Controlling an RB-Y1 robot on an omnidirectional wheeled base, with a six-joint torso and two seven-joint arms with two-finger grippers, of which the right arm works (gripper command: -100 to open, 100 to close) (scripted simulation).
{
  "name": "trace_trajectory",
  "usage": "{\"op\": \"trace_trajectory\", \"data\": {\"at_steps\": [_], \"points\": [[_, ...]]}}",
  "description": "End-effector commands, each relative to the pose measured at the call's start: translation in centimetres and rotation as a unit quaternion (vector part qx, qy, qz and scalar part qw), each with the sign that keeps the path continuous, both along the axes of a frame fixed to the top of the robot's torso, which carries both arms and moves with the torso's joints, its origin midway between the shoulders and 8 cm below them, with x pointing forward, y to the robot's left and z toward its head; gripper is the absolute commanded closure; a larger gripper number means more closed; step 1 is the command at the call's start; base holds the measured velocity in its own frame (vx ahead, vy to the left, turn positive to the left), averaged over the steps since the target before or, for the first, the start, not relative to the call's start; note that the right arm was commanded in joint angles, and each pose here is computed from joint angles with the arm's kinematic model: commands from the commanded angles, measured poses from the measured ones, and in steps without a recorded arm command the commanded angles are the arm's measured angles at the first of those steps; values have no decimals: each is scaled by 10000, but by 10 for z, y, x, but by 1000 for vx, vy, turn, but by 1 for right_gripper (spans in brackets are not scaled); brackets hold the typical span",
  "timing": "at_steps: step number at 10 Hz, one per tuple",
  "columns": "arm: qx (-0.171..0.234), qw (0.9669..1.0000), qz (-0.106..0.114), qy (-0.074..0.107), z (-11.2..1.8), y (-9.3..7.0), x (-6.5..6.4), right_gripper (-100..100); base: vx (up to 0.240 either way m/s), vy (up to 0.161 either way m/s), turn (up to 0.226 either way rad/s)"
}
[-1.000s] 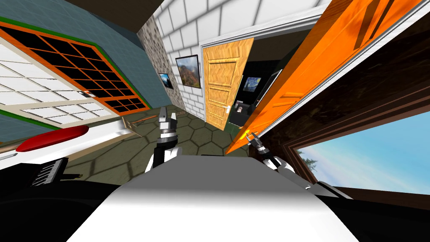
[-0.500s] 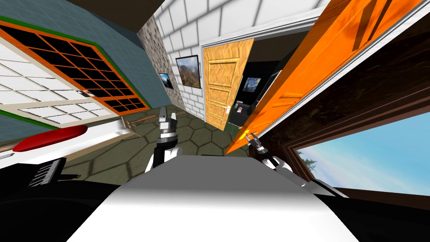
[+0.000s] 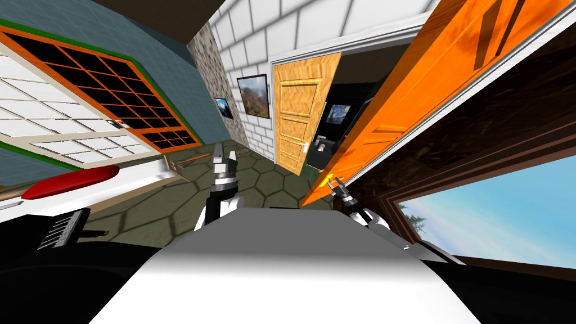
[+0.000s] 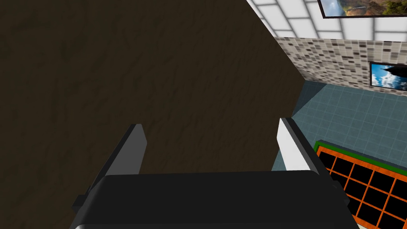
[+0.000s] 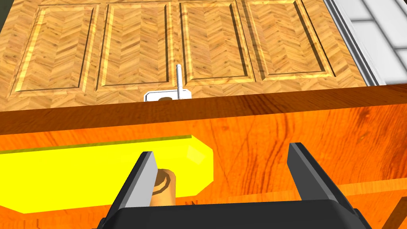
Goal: Pull the door open
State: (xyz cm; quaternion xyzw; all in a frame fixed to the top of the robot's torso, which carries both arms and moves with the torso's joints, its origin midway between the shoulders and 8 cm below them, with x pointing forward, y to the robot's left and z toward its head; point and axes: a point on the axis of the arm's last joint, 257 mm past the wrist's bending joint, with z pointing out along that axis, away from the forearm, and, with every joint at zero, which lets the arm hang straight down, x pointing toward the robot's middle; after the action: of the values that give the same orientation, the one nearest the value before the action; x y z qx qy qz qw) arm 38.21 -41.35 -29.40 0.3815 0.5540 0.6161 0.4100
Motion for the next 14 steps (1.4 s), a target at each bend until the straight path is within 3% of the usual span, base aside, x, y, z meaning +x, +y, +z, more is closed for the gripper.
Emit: {"op": "trace_trajectory", "data": {"at_steps": [1,3,4,8,9,12,14], "points": [[-238,9992,-306,47,2,-29,3,-100,-6,-25,25],[-179,9996,-221,-38,8,-20,6,-100,-11,3,-5],[-230,9993,-294,34,3,-27,4,-100,-7,8,11],[-238,9992,-306,47,2,-29,3,-100,7,2,0],[-113,9998,-133,-116,3,-2,5,-100,-40,-35,228],[-198,9993,-247,-185,3,-6,8,-100,-28,-75,161],[-198,9993,-247,-185,3,-6,8,-100,5,-9,-6]]}}
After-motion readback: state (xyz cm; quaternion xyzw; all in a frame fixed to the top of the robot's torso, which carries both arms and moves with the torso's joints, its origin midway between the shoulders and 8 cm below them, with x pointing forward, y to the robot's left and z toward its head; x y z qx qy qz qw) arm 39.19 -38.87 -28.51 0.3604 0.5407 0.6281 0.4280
